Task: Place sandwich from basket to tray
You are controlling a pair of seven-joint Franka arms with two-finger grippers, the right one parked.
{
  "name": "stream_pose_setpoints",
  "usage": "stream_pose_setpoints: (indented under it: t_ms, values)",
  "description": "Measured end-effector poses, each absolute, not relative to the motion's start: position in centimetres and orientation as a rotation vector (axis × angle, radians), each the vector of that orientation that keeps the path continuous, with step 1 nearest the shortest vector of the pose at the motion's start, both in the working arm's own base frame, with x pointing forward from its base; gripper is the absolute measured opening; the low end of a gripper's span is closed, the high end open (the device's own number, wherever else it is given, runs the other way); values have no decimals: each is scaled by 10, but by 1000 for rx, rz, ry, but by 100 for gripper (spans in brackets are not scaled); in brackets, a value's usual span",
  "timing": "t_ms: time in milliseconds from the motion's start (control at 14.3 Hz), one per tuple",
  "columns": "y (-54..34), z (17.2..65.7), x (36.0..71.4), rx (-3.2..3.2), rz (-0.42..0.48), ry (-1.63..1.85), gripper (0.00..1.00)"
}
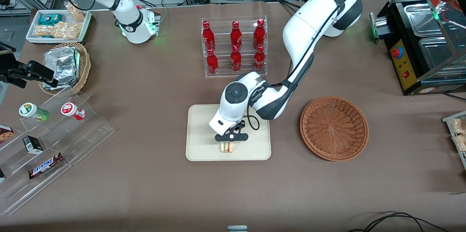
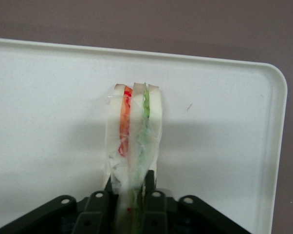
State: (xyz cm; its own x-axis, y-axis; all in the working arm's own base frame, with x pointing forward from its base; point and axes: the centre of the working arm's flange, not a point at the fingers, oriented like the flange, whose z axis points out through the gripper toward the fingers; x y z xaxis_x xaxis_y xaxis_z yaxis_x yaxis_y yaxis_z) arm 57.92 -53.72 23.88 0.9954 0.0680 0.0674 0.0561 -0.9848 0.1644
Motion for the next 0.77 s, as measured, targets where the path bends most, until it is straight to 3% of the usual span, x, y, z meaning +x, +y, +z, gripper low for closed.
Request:
stream_pose_setpoints:
  t_ms: [210, 490, 770]
  values:
    - [-530, 264, 586, 2999, 98, 115, 63]
    - [-484, 354, 603, 3085, 59, 198, 99]
    - [-405, 417, 620, 3182, -36, 363, 100]
